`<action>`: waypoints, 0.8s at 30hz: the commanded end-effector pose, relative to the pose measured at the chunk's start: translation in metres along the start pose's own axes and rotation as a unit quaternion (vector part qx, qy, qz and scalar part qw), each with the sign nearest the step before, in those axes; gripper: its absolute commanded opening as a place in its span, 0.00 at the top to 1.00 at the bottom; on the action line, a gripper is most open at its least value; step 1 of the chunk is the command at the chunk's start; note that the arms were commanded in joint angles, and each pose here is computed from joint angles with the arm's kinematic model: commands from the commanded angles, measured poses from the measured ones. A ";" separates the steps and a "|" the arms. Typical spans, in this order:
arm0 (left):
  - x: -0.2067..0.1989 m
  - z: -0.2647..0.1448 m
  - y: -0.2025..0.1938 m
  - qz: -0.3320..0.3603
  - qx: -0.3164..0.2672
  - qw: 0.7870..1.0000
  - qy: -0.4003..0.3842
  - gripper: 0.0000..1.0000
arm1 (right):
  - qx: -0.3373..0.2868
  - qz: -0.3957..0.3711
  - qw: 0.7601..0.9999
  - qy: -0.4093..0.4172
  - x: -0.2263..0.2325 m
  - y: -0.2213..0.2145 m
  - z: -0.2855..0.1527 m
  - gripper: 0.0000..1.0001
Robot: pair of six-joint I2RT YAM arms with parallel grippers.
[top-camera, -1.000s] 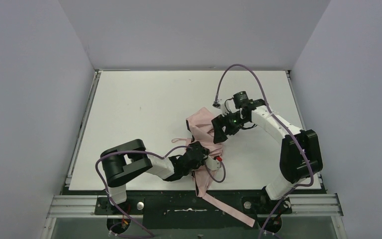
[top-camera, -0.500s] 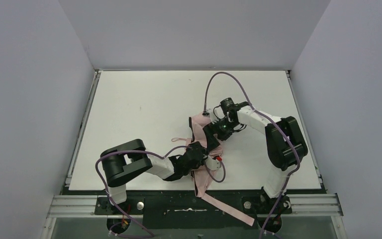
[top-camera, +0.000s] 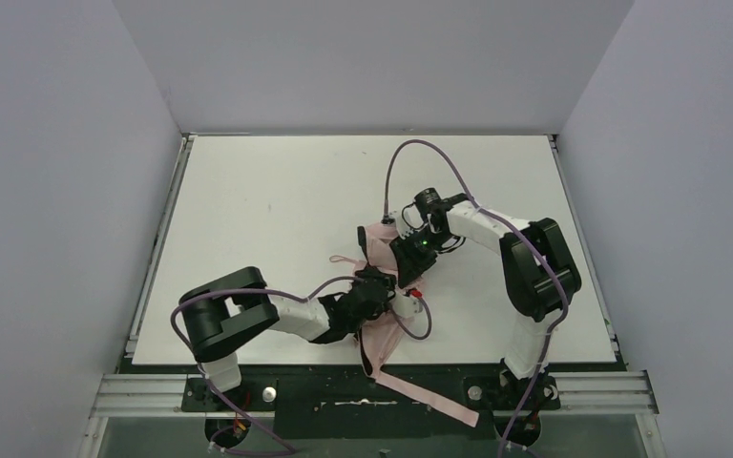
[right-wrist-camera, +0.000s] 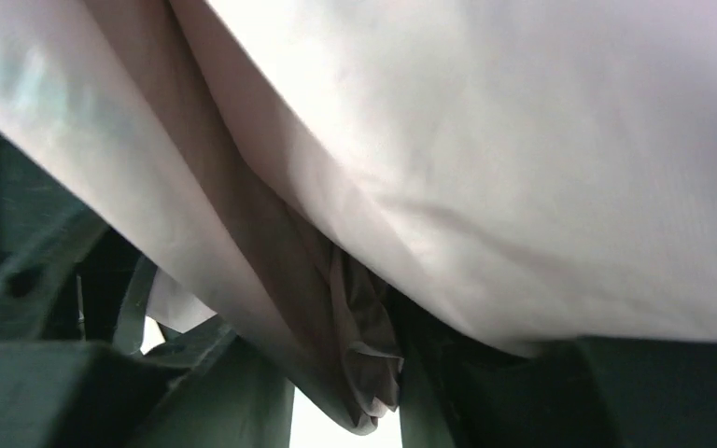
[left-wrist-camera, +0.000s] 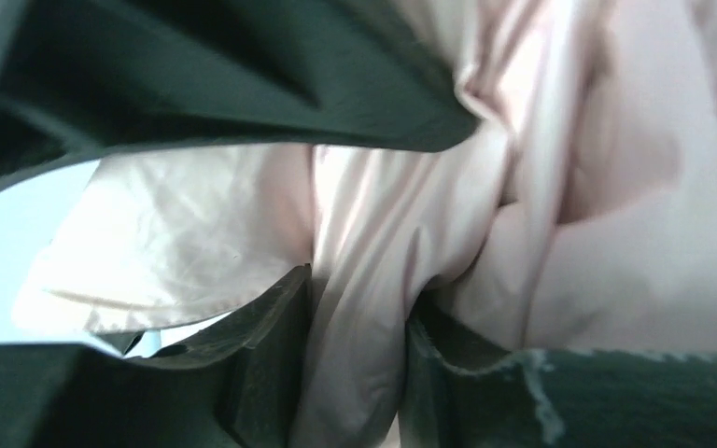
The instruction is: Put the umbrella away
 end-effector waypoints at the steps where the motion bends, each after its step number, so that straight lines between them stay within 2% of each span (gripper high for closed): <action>1: 0.036 -0.010 0.031 -0.107 -0.055 0.992 0.043 0.65 | 0.002 -0.022 0.999 -0.025 -0.006 0.003 0.000 0.72; 6: 0.052 -0.028 0.035 -0.141 -0.062 0.987 0.054 0.55 | -0.013 -0.050 0.997 -0.057 -0.009 0.008 -0.006 0.82; 11: 0.067 -0.060 0.033 -0.191 -0.071 0.978 0.049 0.44 | -0.037 -0.082 0.991 -0.104 -0.013 0.015 -0.013 0.85; 15: 0.079 -0.091 0.029 -0.245 -0.081 0.965 0.041 0.41 | -0.045 -0.112 0.981 -0.149 -0.018 0.022 -0.021 0.86; 18: 0.092 -0.110 0.020 -0.310 -0.081 0.946 0.051 0.41 | -0.044 -0.150 0.968 -0.197 -0.021 0.027 -0.031 0.88; 21: 0.110 -0.122 0.005 -0.397 -0.081 0.911 0.076 0.41 | -0.033 -0.209 0.949 -0.234 -0.022 0.029 -0.039 0.89; 24: 0.125 -0.130 -0.005 -0.448 -0.085 0.886 0.085 0.41 | -0.015 -0.267 0.930 -0.252 -0.020 0.029 -0.038 0.90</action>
Point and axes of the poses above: each gripper's point midway between its finger pads, its own z axis out along the fingers, its own x axis along the line the jaws close on, y = z × x, the point moved 10 cm from there along -z, back along the fingers, and after that the axes turned 12 degrees about -z, right-handed, at the moved point
